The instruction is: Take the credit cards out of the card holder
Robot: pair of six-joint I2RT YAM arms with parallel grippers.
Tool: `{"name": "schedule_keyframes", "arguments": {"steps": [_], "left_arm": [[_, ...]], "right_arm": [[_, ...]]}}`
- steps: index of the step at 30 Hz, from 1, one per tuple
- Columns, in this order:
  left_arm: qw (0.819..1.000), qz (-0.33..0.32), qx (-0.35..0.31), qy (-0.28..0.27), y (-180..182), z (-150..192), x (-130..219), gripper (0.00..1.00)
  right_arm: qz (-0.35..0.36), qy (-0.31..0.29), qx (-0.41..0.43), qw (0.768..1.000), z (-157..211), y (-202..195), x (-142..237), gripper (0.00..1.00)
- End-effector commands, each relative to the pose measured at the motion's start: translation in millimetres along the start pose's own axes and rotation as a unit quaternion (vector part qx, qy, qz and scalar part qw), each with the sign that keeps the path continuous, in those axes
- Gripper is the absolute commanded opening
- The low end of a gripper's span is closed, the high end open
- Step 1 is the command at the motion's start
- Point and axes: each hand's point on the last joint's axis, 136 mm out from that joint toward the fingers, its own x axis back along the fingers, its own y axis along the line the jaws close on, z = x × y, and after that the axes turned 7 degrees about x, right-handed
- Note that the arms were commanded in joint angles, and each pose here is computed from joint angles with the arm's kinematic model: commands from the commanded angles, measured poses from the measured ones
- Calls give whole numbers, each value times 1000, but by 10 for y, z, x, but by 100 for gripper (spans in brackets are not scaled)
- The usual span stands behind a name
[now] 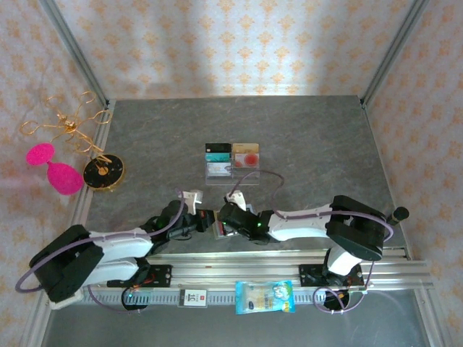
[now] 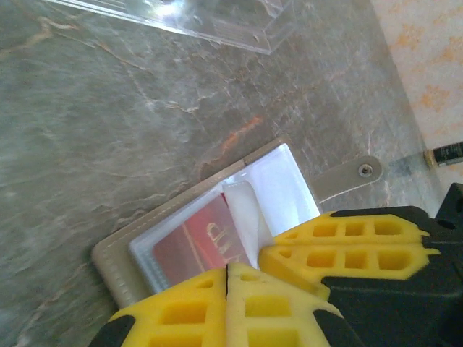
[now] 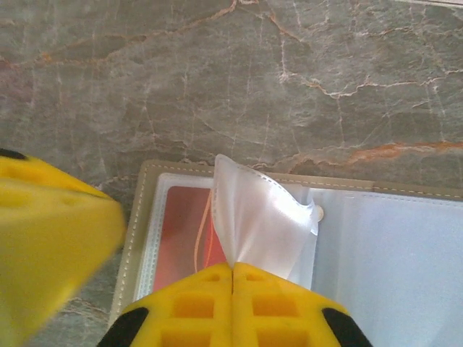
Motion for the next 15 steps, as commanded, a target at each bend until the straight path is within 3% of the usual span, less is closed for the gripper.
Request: {"name": "schedule_keyframes", "arguments": {"steps": [1,10,12,15], "left_arm": [[999,11,-29,-19,-175,-123,-111,0],[998,-44,-37,11,80,19,-248,0],[998,-45,-41,16,89,31,-269,0],[998,-44,-44,20,69,27,-306,0]], "right_arm": [[1,-24,-37,999,-102,-46,54,0],[83,-23,-121,989,17,-610,115,0],[103,-18,-140,985,77,-745,130,8],[128,-19,-161,978,104,-905,180,28]]}}
